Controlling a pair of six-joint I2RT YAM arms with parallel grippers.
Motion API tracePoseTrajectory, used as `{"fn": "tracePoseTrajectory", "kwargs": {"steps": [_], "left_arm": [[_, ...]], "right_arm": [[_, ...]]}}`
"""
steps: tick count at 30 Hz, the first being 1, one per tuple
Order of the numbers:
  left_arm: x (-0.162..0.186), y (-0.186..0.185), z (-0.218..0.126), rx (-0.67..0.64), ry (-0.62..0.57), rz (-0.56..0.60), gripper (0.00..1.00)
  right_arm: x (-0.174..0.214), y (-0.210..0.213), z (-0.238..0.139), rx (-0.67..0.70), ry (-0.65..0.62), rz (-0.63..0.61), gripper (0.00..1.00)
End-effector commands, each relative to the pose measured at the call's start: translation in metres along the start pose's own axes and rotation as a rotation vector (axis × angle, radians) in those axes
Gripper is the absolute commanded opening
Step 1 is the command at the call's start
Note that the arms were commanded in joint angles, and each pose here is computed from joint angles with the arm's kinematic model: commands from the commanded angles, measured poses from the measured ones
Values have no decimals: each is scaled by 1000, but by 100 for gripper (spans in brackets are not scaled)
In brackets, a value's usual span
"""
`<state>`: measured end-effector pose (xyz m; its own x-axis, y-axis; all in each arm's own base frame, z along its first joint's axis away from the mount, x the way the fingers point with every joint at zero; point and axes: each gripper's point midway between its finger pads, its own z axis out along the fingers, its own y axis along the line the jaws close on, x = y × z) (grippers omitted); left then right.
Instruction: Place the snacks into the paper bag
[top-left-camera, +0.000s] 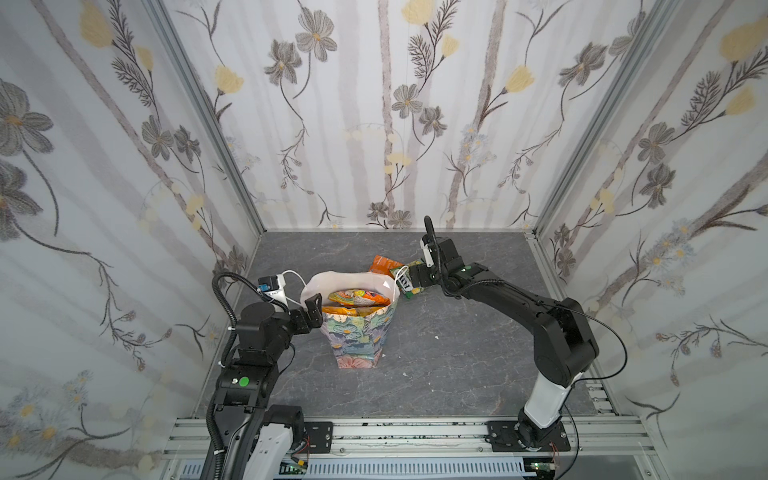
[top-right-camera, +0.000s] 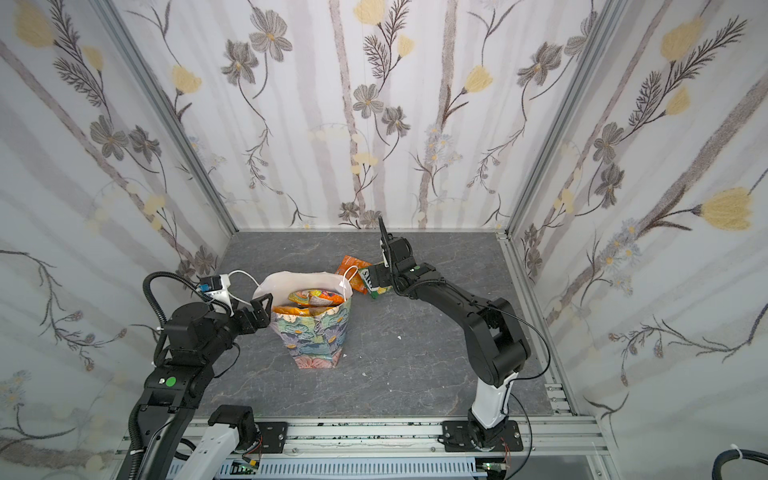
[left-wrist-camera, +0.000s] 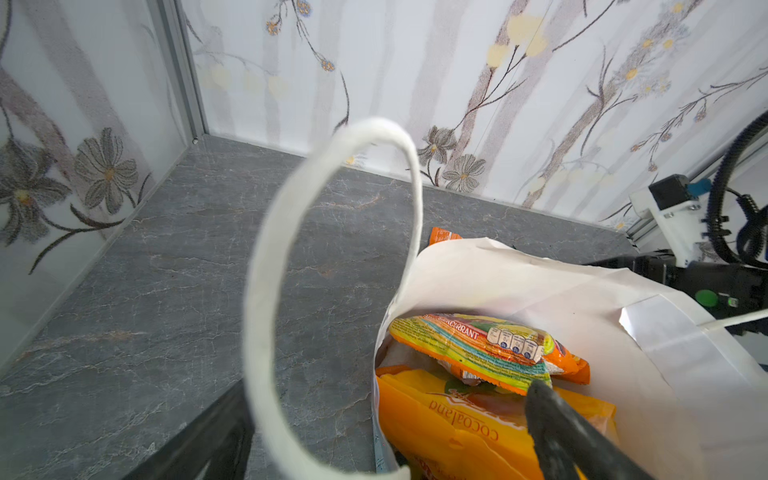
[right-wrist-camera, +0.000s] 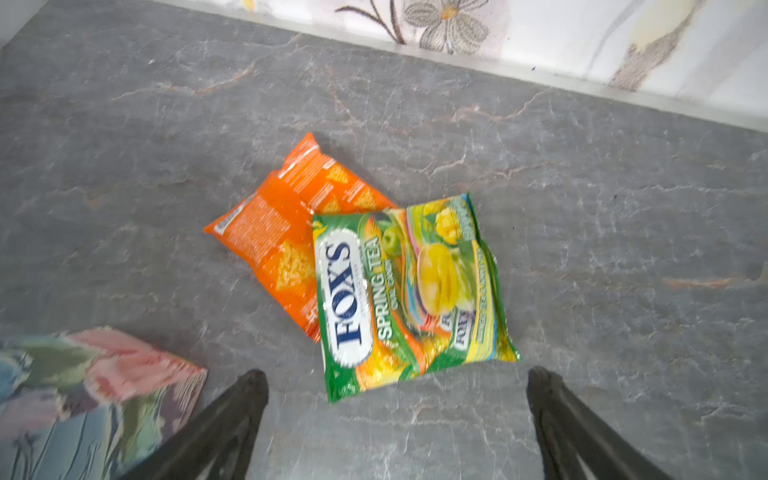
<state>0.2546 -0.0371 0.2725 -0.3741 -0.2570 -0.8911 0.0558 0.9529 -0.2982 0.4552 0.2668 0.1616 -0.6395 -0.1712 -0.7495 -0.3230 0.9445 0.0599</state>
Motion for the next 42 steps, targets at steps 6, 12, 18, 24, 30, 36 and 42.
{"fn": "tracePoseTrajectory", "kwargs": {"steps": [6, 12, 18, 24, 30, 36, 42], "left_arm": [[0, 2, 9, -15, 2, -5, 98], [0, 4, 8, -25, -4, -8, 97], [-1, 6, 5, -38, -18, -13, 98], [-1, 7, 5, -44, -17, -15, 98], [-1, 6, 5, -42, -18, -14, 98], [0, 6, 6, -43, -13, -13, 98], [0, 7, 6, -46, -13, -14, 98]], "right_arm": [[12, -5, 58, 141, 102, 74, 97], [27, -2, 72, 166, 90, 41, 98], [33, 0, 75, 152, 67, 60, 98], [38, -5, 80, 176, 50, 61, 98], [44, -12, 86, 180, 49, 83, 98], [52, -8, 94, 126, 69, 95, 98], [60, -13, 97, 130, 89, 96, 98]]}}
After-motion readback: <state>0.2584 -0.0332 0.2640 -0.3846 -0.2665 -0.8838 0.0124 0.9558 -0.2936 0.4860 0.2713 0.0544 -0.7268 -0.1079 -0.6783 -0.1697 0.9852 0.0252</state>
